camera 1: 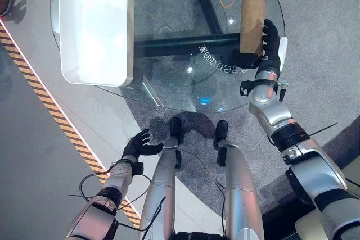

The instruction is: Wipe the table with a cloth and put it in the basket.

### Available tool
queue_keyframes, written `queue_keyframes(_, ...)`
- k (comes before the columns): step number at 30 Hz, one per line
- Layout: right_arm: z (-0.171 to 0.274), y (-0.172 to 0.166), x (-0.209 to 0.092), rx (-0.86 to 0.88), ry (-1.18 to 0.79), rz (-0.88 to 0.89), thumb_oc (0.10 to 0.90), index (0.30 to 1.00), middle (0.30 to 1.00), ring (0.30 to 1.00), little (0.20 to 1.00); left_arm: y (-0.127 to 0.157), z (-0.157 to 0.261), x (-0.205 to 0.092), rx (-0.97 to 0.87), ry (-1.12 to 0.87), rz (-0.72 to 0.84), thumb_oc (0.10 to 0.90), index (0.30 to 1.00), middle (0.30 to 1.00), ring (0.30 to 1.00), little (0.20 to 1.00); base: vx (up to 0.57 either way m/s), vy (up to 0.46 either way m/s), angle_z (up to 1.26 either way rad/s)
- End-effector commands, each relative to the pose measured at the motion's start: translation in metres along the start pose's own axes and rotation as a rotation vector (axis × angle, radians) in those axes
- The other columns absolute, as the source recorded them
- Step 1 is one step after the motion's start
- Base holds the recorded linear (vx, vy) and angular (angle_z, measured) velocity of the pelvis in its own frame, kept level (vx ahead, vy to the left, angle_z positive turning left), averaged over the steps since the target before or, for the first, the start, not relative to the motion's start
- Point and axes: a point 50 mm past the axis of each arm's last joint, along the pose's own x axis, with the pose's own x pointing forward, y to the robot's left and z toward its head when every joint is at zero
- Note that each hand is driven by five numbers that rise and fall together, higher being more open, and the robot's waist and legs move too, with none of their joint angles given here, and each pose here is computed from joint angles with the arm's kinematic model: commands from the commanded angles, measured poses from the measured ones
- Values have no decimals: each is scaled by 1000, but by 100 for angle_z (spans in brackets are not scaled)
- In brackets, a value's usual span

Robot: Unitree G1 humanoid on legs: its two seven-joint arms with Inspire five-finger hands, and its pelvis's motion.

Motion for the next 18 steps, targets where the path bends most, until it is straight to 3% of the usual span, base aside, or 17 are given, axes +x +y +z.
queue_keyframes(1, 48, -5, 11, 15, -139, -57, 800, 900, 900, 900, 900, -2, -27, -10, -3, 55, 14, 800, 900, 900, 900, 900, 0, 0, 0)
queue_keyframes(18, 36, -22, 28, -306, -60, -218, 800, 900, 900, 900, 900, -11, -28, -10, 7, 60, -20, 800, 900, 900, 900, 900, 4, 0, 2)
